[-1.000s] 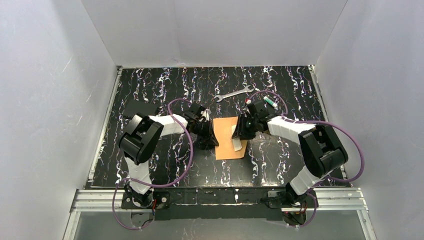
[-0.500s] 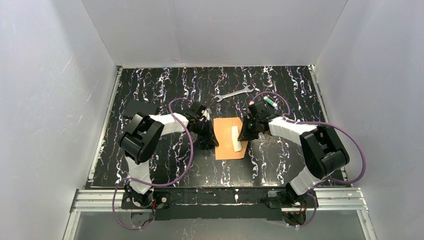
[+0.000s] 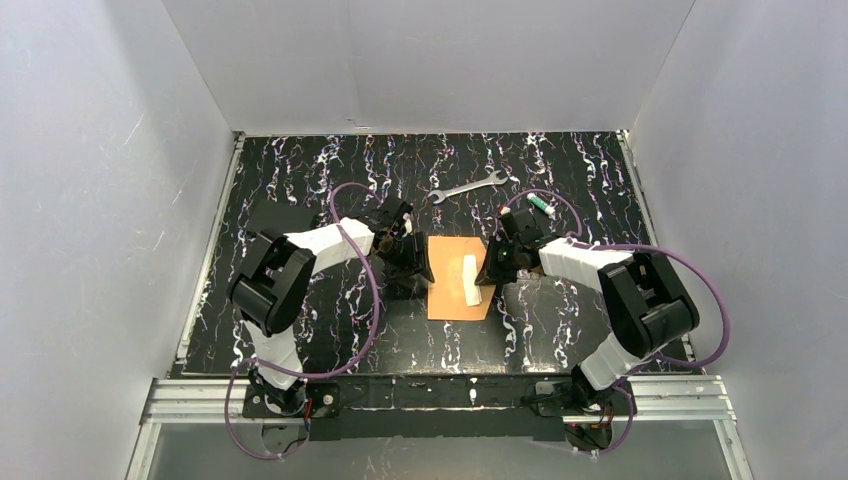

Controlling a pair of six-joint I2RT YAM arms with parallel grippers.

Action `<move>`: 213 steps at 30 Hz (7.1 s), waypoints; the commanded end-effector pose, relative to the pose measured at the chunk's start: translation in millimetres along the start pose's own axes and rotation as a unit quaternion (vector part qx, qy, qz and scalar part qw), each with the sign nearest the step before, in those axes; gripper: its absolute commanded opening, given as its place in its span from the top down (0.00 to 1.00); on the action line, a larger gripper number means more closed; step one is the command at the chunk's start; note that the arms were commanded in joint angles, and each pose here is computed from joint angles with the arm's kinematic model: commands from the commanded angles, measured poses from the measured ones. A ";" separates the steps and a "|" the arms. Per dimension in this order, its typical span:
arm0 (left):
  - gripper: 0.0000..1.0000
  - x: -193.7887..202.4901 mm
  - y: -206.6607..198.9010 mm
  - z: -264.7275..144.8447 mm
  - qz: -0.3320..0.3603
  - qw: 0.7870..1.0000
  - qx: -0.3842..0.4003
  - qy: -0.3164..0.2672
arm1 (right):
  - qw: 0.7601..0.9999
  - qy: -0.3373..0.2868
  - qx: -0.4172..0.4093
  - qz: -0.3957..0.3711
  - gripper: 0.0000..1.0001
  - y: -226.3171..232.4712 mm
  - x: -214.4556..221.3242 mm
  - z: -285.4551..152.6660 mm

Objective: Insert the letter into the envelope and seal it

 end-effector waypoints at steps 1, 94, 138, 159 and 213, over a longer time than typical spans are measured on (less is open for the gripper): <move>0.45 5.4 13.6 -2.5 -0.011 0.999 -0.051 0.003 | 1.000 0.000 0.007 0.007 0.92 -6.1 2.7 6.1; 0.02 -51.4 23.5 -175.0 0.074 0.963 -0.011 -0.261 | 0.969 0.000 0.127 -0.214 0.53 -153.7 -221.3 0.5; 0.21 -13.9 -46.3 -207.0 0.025 0.927 0.365 -0.079 | 0.817 -0.144 -0.274 -0.487 0.74 172.9 -91.8 -135.1; 0.62 -13.5 -44.2 -183.0 -0.042 0.941 0.336 0.021 | 0.795 -0.108 -0.296 -0.518 0.79 183.2 -91.3 -128.2; 1.00 -34.7 -90.8 -281.2 -0.086 0.868 0.487 -0.049 | 0.827 -0.333 -0.450 -0.057 0.48 177.5 -91.6 -199.0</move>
Point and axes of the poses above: each gripper's point midway between its finger pads, its own z axis out along the fingers, its own y axis along the line the jaws close on, x = y × z, the point moved 9 cm from there along -z, back along the fingers, and after that the axes turned 9 degrees about -z, right-handed, at the moved point
